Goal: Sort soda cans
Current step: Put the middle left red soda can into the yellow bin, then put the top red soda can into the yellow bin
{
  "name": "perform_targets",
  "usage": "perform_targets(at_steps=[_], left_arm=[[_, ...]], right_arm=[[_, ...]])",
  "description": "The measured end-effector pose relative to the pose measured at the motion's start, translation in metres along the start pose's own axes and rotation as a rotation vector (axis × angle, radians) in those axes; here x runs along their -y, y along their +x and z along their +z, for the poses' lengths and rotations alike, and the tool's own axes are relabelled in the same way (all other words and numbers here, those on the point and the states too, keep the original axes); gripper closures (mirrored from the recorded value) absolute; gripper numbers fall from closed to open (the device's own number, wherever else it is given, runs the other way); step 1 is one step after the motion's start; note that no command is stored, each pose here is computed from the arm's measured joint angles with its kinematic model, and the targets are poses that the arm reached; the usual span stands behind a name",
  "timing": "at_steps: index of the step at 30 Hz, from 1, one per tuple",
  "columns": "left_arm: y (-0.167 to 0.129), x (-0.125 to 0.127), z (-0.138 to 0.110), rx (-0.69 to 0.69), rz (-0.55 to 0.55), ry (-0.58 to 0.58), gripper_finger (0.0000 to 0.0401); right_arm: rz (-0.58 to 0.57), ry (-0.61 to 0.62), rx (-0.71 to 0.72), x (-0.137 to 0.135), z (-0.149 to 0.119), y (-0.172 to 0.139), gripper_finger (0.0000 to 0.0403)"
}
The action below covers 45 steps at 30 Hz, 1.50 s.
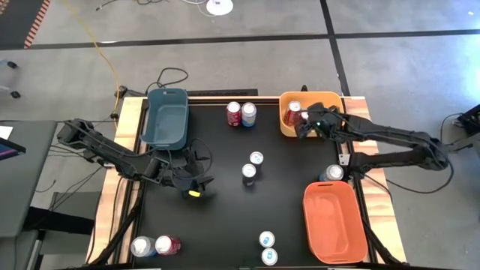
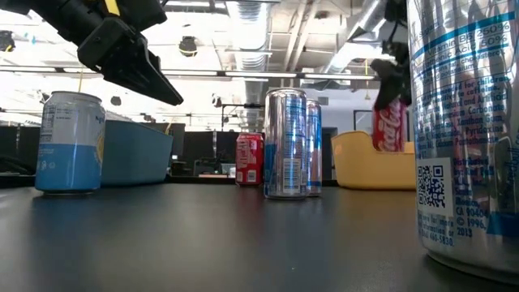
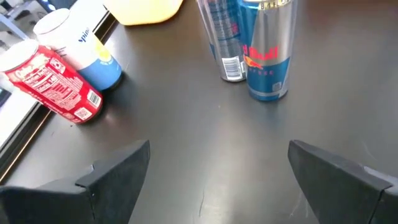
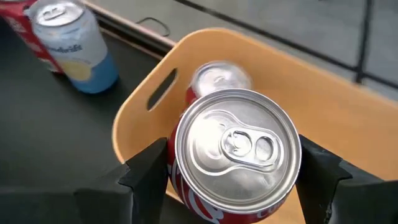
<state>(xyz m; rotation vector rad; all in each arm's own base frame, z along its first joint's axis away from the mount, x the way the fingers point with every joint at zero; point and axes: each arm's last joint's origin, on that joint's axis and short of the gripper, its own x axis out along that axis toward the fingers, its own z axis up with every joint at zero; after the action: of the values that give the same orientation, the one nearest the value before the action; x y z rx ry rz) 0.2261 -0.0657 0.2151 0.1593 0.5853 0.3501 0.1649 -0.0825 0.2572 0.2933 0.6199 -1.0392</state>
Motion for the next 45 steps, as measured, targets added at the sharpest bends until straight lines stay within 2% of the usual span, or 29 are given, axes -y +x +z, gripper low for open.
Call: perform_targets(at_steps=[4,11,16,24,28,37,45], left_arm=[[0.0,0.0,0.0,0.0,0.004,0.0,0.0024],[0.0,0.0,0.0,-0.003,0.008,0.011,0.0024],[0.002,-0.005,0.0,0.005,0.073,-0.005,0.0024],[0.016,-0.027,0.003,-0.015,0.165,-0.058,0.0024],[0.023,-0.04,0.009,0.008,0.21,-0.054,0.0024],[0.033,-0.067,0.027,0.136,0.292,-0.104,0.0024],[0.061,-0.103,0.029,0.195,0.203,-0.21,0.0024]], right_arm=[[0.019,0.034,0.009,0.001,-0.011,0.016,0.0131],[0.016,0.018,-0.019,-0.007,-0.022,0.037,0.0131],[0.014,0.001,-0.053,-0.015,-0.026,0.052,0.0132],[-0.003,0.01,-0.064,-0.02,-0.028,0.063,0.006],[0.012,0.02,-0.053,-0.018,-0.026,0.057,0.0044],[0.078,0.083,0.081,-0.007,-0.01,0.026,0.0043],[0.178,0.174,0.2,0.0,-0.004,-0.008,0.0046]])
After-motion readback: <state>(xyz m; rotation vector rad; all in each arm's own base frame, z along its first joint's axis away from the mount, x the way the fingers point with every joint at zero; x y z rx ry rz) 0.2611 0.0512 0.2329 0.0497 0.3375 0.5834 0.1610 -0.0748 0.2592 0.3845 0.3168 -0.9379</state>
